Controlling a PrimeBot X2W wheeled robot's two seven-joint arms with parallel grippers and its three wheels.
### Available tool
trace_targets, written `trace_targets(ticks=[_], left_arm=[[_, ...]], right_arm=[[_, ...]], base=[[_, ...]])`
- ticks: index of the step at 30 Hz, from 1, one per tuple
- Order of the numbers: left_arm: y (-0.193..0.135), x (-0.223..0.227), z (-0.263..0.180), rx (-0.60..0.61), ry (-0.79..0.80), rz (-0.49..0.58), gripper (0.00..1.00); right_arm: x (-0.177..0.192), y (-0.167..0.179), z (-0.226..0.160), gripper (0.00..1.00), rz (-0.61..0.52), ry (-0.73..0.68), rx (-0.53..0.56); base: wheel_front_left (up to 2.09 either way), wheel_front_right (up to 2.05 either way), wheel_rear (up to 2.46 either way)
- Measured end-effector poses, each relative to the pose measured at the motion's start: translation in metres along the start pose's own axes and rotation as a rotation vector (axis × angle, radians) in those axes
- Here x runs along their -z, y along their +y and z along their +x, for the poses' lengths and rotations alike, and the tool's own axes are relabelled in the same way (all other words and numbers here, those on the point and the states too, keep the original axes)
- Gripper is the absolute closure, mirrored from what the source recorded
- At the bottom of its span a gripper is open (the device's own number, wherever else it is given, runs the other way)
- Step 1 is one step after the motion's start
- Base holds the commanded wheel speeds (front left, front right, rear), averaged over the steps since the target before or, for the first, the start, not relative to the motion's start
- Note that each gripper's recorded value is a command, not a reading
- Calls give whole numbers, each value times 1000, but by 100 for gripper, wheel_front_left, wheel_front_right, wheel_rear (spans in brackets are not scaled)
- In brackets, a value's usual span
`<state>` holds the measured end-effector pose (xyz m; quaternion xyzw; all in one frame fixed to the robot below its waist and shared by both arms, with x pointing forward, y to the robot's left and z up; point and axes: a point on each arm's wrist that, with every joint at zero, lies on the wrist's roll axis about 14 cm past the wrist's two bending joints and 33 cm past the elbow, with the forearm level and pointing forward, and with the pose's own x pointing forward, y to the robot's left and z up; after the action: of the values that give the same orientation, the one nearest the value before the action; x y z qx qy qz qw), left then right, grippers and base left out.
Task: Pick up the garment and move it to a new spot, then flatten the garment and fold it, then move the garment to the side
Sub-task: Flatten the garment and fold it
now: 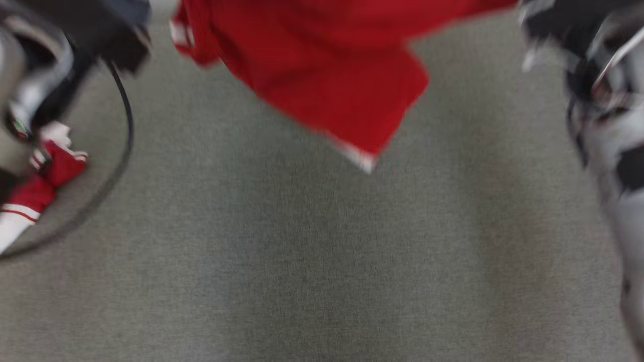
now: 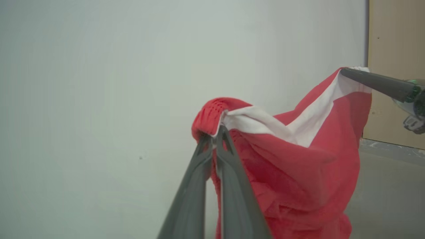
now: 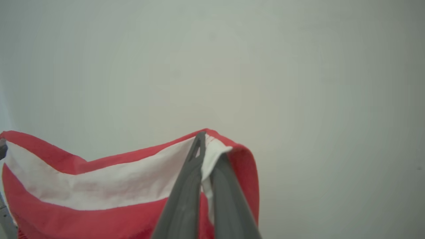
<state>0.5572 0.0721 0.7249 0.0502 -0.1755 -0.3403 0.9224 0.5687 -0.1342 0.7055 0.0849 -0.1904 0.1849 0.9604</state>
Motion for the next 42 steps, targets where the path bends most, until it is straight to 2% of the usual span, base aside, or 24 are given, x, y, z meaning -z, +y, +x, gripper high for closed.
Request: trace_targets(ticks=[5, 14, 19, 22, 26, 32, 42], left_arm=[[38, -2, 42, -29, -13, 7, 100], [79, 41, 87, -68, 14, -25, 100], [83, 81, 101, -61, 53, -56, 100], [83, 111, 104, -62, 71, -96, 100], [72, 131, 105, -40, 70, -137, 100], [42, 158, 80, 8, 112, -228, 100], [-23, 186, 6, 39, 233, -371, 100]], right_arm=[[-24, -30, 61, 100, -10, -58, 35], [-7, -68, 123, 100, -83, -49, 90], [25, -83, 138, 100, -100, -8, 112], [65, -88, 138, 100, -105, 52, 116], [89, -92, 132, 100, -104, 87, 115], [130, -89, 94, 100, -64, 170, 112], [169, -62, -21, 100, 64, 318, 94]], base=[[0, 0, 0], [0, 0, 0], [0, 0, 0], [0, 0, 0], [0, 0, 0], [0, 0, 0], [0, 0, 0]])
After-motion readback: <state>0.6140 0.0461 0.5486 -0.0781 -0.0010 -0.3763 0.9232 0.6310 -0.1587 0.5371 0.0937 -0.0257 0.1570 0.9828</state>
